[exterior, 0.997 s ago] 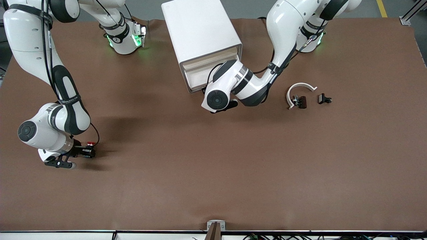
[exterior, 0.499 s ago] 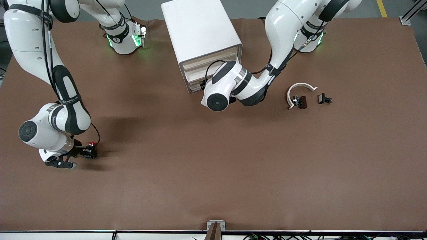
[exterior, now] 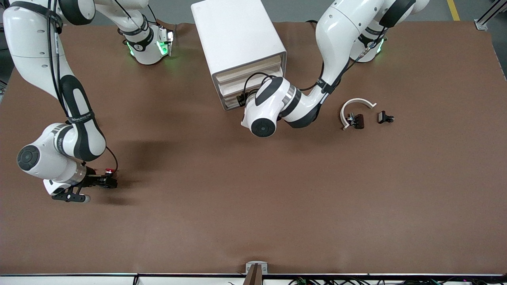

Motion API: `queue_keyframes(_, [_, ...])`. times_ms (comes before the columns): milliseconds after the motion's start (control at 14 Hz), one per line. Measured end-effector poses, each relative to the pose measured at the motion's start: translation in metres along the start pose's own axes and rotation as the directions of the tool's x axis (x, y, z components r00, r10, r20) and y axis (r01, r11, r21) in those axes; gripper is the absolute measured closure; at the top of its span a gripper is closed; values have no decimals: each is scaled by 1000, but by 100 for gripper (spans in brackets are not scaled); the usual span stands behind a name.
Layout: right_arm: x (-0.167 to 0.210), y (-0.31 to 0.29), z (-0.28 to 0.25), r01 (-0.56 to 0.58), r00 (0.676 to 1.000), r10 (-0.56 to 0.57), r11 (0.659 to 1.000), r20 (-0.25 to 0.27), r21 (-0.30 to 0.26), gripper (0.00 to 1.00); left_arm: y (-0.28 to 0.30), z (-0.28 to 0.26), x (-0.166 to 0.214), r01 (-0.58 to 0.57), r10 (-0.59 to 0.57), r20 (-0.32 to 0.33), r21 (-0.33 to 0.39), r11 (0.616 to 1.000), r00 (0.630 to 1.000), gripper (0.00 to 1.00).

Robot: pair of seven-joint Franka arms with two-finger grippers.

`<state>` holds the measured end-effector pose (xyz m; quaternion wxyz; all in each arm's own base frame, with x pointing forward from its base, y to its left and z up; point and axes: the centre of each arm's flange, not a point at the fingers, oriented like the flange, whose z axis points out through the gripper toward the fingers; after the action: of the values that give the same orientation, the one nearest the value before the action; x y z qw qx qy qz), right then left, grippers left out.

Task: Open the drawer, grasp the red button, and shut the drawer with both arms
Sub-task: 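Set the red button down with the right gripper while the left gripper pushes the drawer, then withdraw the right gripper while the left gripper draws back from the cabinet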

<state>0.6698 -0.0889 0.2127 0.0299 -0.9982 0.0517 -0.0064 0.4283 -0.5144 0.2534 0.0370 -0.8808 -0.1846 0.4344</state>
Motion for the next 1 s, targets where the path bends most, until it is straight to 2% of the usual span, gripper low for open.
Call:
queue_keyframes(356, [19, -9, -68, 17, 1000, -17, 1000, 15, 23, 0, 1, 9, 1, 11, -11, 45, 4, 1000, 999, 0])
queue_keyframes(570, [23, -14, -117, 35, 997, -37, 999, 69, 34, 0, 2, 17, -2, 15, -16, 57, 13, 1000, 998, 0])
queue_keyframes(784, [24, -16, -180, 47, 992, -48, 999, 119, 15, 0, 3, 20, -4, 19, -20, 61, 19, 1000, 998, 0])
queue_keyframes(997, [21, -14, -233, 35, 993, -32, 999, 110, -22, 0, 3, 20, -4, 19, -20, 61, 19, 1000, 998, 0])
